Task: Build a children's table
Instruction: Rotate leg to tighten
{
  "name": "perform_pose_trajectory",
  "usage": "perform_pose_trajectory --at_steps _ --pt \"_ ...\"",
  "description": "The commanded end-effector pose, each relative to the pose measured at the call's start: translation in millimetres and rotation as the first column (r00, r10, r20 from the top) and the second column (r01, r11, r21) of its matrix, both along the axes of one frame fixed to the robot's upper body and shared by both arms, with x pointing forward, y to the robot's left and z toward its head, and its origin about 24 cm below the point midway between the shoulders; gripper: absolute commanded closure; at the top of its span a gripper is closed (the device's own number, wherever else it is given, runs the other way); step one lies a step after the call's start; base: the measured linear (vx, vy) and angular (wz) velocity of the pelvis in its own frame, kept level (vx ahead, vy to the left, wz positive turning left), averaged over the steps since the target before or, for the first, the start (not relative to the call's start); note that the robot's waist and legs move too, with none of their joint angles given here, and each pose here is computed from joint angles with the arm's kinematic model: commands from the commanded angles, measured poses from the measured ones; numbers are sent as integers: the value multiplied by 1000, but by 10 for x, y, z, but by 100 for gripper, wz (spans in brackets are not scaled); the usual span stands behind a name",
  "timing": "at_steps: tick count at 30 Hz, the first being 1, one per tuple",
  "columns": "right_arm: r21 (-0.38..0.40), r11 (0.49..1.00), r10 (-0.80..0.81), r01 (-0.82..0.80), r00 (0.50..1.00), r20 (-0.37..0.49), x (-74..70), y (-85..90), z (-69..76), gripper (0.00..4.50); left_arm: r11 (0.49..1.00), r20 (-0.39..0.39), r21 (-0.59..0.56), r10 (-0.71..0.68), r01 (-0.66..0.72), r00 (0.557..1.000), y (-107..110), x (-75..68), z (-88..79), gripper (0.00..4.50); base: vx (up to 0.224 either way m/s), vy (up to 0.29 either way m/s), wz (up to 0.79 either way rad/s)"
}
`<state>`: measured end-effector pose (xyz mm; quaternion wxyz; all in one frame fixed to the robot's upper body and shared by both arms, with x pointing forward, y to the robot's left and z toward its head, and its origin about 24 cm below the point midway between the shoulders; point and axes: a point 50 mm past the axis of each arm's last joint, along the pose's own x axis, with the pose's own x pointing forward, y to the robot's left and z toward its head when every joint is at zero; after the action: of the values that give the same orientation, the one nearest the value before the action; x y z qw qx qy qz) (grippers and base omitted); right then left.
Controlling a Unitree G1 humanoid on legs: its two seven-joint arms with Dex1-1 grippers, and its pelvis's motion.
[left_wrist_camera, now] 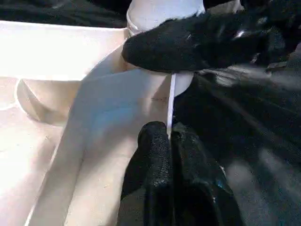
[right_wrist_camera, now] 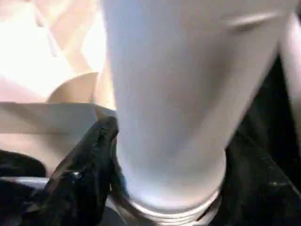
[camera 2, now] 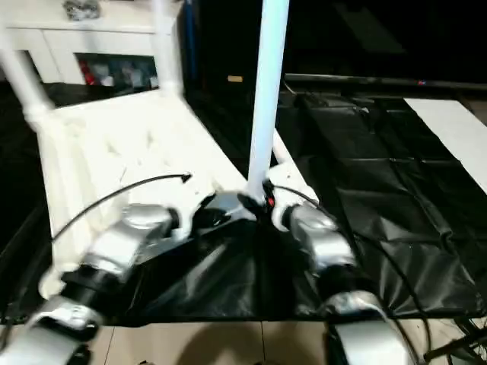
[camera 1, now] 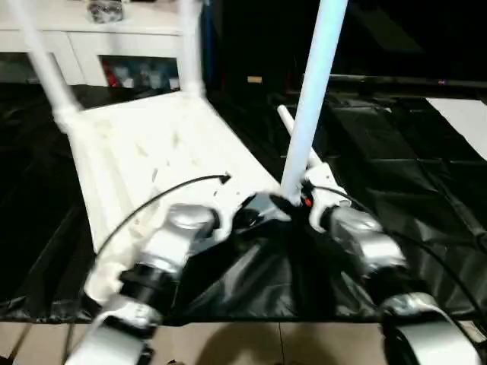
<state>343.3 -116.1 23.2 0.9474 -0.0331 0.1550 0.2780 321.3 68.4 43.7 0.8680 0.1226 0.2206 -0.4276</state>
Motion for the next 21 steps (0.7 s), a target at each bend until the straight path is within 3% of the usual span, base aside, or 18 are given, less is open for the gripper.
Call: perform_pose_trajectory --at_steps 1,8,10,13,14,19,21 --pt "7 993 116 -116 992 -52 -99 325 -125 94 998 73 -53 -17 21 997 -245 -20 158 450 0 0 0" --pt "-26 993 112 -113 993 -25 -70 217 -99 35 999 76 -46 -4 8 997 -207 -2 154 450 0 0 0" --pt "-37 995 96 -95 995 29 -37 47 -5 35 1000 92 -17 -11 13 996 -174 20 161 450 0 0 0" --pt "13 995 96 -97 992 85 -43 -219 174 35 1000 101 1 -8 8 995 -118 24 156 450 0 0 0" --pt "19 992 124 -127 987 104 -78 -312 235 28 1000 87 -25 1 1 996 -100 24 163 423 0 0 0" --pt "-5 970 240 -241 963 118 -220 -533 357 25 999 48 -43 -19 21 999 -53 4 166 388 0 0 0" --pt "-7 959 284 -285 952 116 -275 -637 431 25 999 74 -36 7 -4 997 -8 34 188 373 0 0 0"
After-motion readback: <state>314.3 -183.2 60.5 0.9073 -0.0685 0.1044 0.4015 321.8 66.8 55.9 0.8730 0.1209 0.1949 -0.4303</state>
